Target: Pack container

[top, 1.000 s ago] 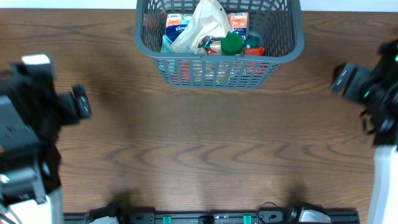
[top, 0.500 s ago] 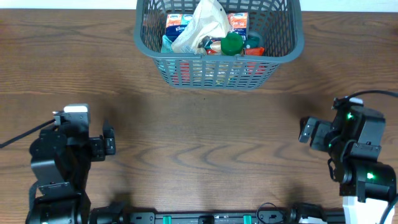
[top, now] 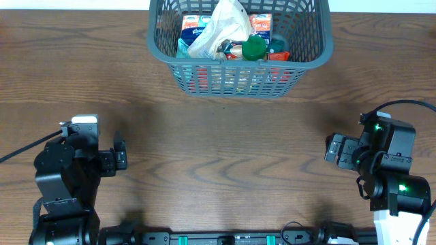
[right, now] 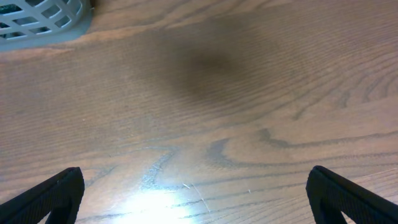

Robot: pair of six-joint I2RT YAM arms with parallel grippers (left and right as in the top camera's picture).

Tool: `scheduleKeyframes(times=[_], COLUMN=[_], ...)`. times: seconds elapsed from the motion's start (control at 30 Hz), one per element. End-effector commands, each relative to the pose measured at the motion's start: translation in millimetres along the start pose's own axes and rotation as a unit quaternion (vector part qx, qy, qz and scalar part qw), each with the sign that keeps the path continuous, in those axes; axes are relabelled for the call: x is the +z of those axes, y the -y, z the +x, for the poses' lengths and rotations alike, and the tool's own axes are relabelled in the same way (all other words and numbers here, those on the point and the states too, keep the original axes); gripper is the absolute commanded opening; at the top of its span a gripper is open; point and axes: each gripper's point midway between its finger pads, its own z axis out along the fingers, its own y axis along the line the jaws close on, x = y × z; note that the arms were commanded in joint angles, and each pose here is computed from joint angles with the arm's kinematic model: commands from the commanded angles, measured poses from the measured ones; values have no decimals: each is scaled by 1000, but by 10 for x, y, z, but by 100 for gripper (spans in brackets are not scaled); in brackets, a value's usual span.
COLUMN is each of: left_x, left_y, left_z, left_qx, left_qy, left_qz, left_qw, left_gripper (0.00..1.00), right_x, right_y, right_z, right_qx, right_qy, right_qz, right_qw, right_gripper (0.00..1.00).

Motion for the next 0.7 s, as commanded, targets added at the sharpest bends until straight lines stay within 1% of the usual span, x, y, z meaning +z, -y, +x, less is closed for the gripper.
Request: scheduleKeyframes(times=[0.0,0.3,0.43,0.53,0.67], left_x=[-4,-4,-4,-4,-4], left_y=[25,25,25,25,25], left_z=[-18,-18,-18,-18,-18], left_qx=[8,8,8,8,8], left_qy=[4,4,4,4,4], left_qz=[6,6,6,6,6], left_qw=[1000,1000,1000,1000,1000], left_gripper=[99,99,99,98,99], right_x=[-2,-142,-286,-372,-385], right_y=[-35,-246,-341,-350,-347], right_z=[23,5,-11,-25,-18], right_qx=[-16,-52,-68,-69,-69], right_qy=[-1,29,60,79,81], right_qz=[-1,-33,-52,-57,-58], right_qw=[1000,998,994,993,993], right_gripper=[99,99,99,99,99])
